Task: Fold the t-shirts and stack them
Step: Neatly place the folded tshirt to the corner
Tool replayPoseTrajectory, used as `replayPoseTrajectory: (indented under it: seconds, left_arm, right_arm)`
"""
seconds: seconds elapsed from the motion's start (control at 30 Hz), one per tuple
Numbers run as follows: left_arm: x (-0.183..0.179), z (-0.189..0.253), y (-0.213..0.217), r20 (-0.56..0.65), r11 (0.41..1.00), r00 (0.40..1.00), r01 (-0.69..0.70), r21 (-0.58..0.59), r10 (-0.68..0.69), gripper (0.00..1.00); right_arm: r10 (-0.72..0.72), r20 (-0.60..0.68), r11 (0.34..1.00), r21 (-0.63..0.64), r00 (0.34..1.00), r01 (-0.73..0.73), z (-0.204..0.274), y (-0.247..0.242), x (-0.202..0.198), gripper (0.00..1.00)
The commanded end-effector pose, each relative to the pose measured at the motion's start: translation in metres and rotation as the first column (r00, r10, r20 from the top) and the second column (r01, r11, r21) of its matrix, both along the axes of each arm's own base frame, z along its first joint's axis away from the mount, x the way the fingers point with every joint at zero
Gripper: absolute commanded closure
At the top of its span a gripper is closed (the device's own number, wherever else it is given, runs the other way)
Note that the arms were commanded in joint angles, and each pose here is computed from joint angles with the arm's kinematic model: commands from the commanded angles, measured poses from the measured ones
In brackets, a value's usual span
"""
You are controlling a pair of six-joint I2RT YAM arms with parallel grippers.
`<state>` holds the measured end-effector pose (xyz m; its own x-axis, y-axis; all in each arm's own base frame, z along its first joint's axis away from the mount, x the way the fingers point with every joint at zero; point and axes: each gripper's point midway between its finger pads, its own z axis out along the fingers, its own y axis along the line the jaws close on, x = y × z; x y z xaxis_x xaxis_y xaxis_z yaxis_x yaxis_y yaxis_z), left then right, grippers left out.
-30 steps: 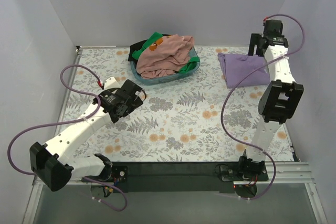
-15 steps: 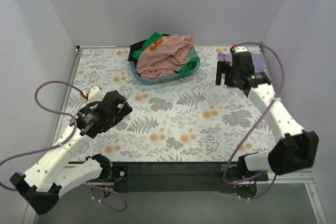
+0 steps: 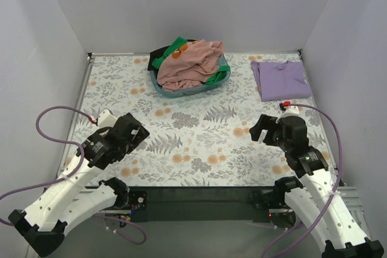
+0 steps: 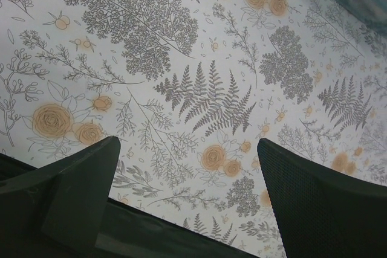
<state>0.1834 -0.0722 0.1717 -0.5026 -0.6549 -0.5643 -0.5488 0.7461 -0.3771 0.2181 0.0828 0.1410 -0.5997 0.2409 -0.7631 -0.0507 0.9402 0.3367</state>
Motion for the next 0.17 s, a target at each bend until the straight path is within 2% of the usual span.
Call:
replayPoseTrajectory:
  seconds: [0.0,0.13]
  left_arm:
    - [-0.0001,0.0054,0.0066,0.040,0.998,0.998,-0.048,-0.027,0.049,0.02]
    - [0.0032,0.0100,0.0093,0.070,0.997,0.995,-0.068,-0.033,0.071,0.02]
  right_arm:
    - [-0.016,0.090,0.999,0.042,0.996,0.012,0.0206,0.0032,0.0101,0.02]
    - [-0.046,0.101,0.999,-0.010,0.994,0.048,0.0201,-0.0068,0.0155,0.01]
